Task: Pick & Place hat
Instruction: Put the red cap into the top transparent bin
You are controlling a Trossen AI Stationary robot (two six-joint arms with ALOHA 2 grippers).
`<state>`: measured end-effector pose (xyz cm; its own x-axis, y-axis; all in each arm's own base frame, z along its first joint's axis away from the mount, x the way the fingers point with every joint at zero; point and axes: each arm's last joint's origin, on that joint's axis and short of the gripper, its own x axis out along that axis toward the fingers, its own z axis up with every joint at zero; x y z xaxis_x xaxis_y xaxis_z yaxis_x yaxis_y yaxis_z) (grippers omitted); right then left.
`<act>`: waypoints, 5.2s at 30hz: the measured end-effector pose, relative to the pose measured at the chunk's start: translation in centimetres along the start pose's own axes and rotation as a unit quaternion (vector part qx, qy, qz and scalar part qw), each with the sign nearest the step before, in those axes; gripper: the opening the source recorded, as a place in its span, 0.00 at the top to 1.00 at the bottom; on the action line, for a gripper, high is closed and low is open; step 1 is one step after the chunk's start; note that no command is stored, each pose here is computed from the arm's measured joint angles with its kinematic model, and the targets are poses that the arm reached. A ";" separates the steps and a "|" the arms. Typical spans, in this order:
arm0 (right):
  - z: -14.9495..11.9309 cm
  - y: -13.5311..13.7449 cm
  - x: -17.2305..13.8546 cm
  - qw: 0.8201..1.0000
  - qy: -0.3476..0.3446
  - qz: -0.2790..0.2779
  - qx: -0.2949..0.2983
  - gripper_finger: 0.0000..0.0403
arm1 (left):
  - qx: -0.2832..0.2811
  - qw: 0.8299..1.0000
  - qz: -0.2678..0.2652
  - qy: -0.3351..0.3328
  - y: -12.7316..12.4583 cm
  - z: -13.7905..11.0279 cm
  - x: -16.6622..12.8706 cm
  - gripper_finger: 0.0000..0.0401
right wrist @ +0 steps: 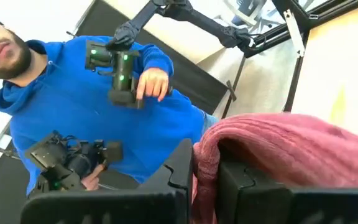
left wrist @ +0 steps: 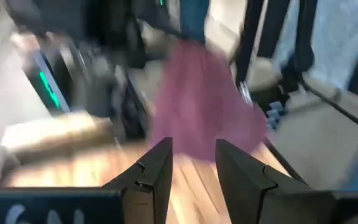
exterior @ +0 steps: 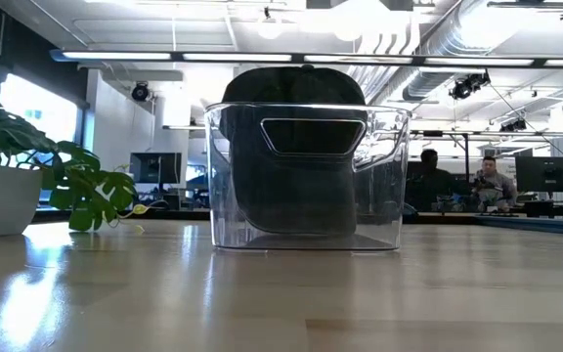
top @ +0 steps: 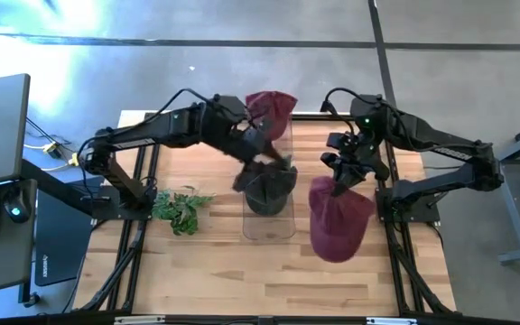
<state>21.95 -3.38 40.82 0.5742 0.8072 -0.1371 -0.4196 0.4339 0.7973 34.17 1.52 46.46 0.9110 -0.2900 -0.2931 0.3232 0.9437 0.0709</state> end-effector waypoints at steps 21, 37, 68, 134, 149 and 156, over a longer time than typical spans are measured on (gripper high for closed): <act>0.1 0.4 -0.2 0.999 -0.027 -0.027 0.029 0.90 | -0.015 0.997 -0.060 -0.047 1.9 -2.1 7.3 0.42; 0.0 0.5 -0.3 0.999 -0.031 -0.032 0.026 0.90 | -0.011 0.993 -0.098 -0.062 2.3 -2.9 9.3 0.42; 0.4 -0.4 -3.8 0.990 -0.093 -0.101 -0.030 0.59 | -0.101 0.975 -0.197 -0.031 1.7 -2.7 7.5 0.99; 4.1 3.5 -3.3 0.893 -0.113 -0.345 -0.265 0.98 | -0.288 0.934 0.137 0.164 3.0 -3.7 -4.5 0.71; 13.9 -11.6 -6.4 0.804 -0.008 -0.518 -0.291 0.97 | -0.197 0.908 0.262 0.261 2.3 -6.2 -10.9 0.82; 13.2 -17.8 -5.8 0.788 0.092 -0.555 -0.251 0.97 | -0.196 0.916 0.254 0.241 3.9 -10.5 -10.7 0.89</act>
<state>35.31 -21.08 35.18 0.6907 -0.1555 -0.7062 0.0167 0.9798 -0.1993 23.01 9.92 39.83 0.6684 0.2180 -0.7112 -0.3139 0.9495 -0.0040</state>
